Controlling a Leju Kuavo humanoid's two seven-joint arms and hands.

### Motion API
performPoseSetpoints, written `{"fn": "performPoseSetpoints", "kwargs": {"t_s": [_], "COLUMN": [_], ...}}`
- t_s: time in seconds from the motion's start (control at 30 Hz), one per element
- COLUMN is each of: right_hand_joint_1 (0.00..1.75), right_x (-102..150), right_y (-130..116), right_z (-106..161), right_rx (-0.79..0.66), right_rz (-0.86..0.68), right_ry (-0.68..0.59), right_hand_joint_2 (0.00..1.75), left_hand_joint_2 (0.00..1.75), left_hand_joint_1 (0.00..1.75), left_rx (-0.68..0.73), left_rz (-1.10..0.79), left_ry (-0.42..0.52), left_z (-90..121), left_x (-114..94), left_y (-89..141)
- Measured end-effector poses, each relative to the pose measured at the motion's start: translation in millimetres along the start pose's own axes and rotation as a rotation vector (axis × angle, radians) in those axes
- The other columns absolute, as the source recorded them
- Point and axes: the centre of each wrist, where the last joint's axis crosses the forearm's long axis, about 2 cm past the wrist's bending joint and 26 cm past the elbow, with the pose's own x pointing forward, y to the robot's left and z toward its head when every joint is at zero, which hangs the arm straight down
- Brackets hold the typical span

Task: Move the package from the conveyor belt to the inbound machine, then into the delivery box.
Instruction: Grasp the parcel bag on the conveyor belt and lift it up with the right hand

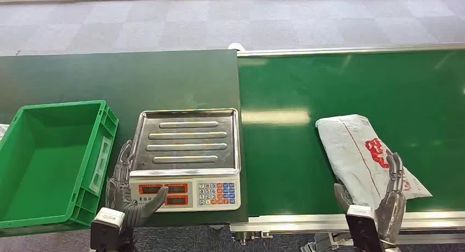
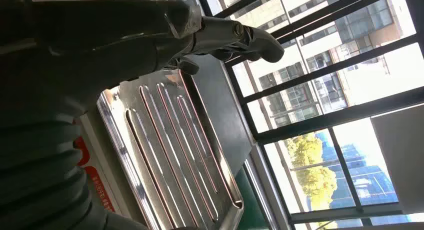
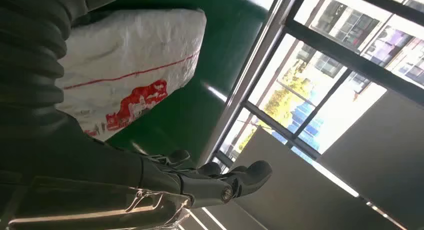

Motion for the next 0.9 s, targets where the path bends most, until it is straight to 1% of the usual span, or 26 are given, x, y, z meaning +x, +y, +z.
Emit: {"fn": "performPoseSetpoints", "kwargs": {"t_s": [0.1,0.2,0.3,0.37,0.47,0.63,0.77,0.9], "right_hand_joint_1": [0.00,0.00,0.00,0.00,0.00,0.00,0.00,0.00], "right_x": [-4.3,-14.7,-33.5,-47.2,-68.6,-97.7,-109.1,-116.3], "right_y": [-6.7,-18.3,-32.1,-37.1,-41.0,-46.4,-45.0,-35.9], "right_z": [-4.5,-15.9,-34.8,-48.3,-71.9,-116.7,-145.9,-159.3], "right_rx": [-0.019,-0.017,0.033,0.091,0.189,0.288,0.349,0.457], "right_rz": [0.016,0.036,0.078,0.100,0.119,0.161,0.179,0.213], "right_ry": [0.020,0.106,0.210,0.266,0.330,0.414,0.477,0.583], "right_hand_joint_2": [1.75,1.75,1.75,1.75,1.75,1.75,1.75,1.75], "left_hand_joint_2": [1.75,1.75,1.75,1.75,1.75,1.75,1.75,1.75], "left_hand_joint_1": [0.00,0.00,0.00,0.00,0.00,0.00,0.00,0.00], "left_rx": [0.002,0.012,0.024,0.031,0.041,0.045,0.051,0.058], "left_rz": [0.006,0.025,0.044,0.052,0.064,0.074,0.077,0.076], "left_ry": [-0.003,-0.015,-0.031,-0.036,-0.035,-0.034,-0.041,-0.047], "left_z": [-0.6,-5.6,-14.4,-18.1,-20.1,-20.4,-22.6,-25.7], "left_x": [0.0,0.0,0.1,0.3,1.5,2.3,2.6,2.8], "left_y": [0.0,0.4,1.6,2.6,3.6,3.2,3.1,3.4]}}
